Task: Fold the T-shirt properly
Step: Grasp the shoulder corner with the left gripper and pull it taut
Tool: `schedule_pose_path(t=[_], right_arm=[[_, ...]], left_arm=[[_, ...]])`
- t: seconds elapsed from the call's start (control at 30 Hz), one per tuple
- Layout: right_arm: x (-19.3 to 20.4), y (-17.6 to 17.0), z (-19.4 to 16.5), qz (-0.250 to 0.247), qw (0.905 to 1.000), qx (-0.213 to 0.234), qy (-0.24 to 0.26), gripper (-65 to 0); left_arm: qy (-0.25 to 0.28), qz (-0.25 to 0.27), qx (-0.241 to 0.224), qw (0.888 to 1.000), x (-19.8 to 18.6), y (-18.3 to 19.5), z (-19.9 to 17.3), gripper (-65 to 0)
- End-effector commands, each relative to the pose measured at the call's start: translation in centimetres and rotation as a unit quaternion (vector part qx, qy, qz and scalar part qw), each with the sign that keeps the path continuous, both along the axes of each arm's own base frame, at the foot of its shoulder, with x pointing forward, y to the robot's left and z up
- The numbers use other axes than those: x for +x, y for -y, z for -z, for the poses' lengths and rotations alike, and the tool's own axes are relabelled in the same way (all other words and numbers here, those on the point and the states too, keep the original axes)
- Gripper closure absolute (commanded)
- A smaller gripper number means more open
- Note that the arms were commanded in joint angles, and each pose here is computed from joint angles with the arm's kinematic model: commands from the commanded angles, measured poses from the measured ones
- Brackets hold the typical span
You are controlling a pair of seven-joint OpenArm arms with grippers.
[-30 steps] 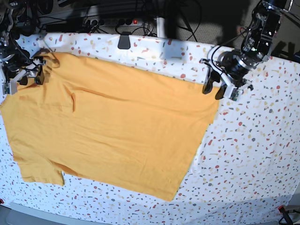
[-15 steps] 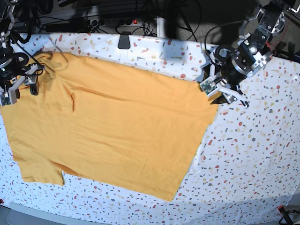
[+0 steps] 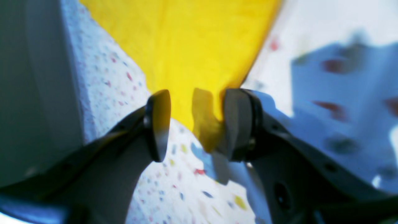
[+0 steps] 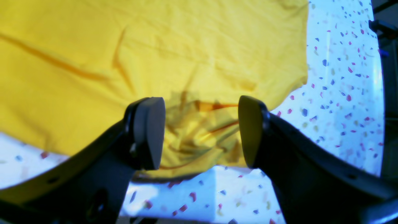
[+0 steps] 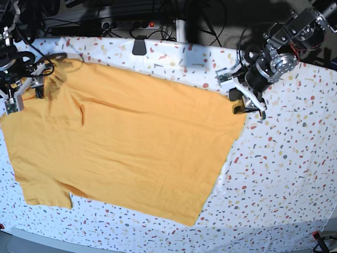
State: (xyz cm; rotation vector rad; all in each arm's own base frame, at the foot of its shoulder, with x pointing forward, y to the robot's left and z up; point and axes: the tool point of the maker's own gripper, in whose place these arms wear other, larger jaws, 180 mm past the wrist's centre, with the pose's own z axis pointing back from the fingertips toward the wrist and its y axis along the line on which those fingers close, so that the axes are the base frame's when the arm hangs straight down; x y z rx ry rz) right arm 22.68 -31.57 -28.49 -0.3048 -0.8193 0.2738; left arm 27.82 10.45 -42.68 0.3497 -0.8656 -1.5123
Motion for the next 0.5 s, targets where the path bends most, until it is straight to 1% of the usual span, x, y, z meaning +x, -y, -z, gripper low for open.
schedule_pose_path(t=[0.0, 0.1, 0.13, 0.17, 0.2, 0.27, 0.4, 0.47], right_arm=[[0.4, -0.4, -1.1, -0.012, 0.9997, -0.008, 0.018, -35.0], [0.3, -1.0, -1.2, -0.011, 0.9997, -0.001, 0.023, -35.0], [0.3, -1.1, -1.3, -0.011, 0.9996, 0.0, 0.025, -35.0], [0.3, -1.2, -1.3, -0.011, 0.9996, 0.001, 0.026, -35.0], [0.3, -1.2, -1.3, -0.011, 0.9996, 0.002, 0.026, -35.0], [0.3, -1.2, -1.3, -0.011, 0.9996, 0.001, 0.026, -35.0], [0.3, -1.2, -1.3, -0.012, 0.9996, 0.001, 0.026, -35.0], [0.3, -1.2, -1.3, -0.011, 0.9996, 0.001, 0.026, -35.0]], left_arm=[[0.005, -0.009, 0.021, 1.0, 0.8, -1.3, 0.0, -27.5], [-0.008, -0.006, 0.035, 0.999, 0.4, -1.7, 1.1, -27.0], [-0.013, -0.003, 0.035, 0.999, -0.1, -1.6, 1.4, -24.6], [-0.018, -0.001, 0.035, 0.999, -0.5, -1.4, 1.7, -20.7], [-0.023, 0.003, 0.035, 0.999, -1.0, -1.2, 2.0, -15.0], [-0.031, 0.006, 0.035, 0.999, -1.7, -1.1, 2.4, -0.7], [-0.03, 0.004, 0.037, 0.999, -1.6, -1.2, 2.4, 0.0], [-0.016, -0.016, 0.041, 0.999, -1.1, -1.8, 2.1, 0.0]])
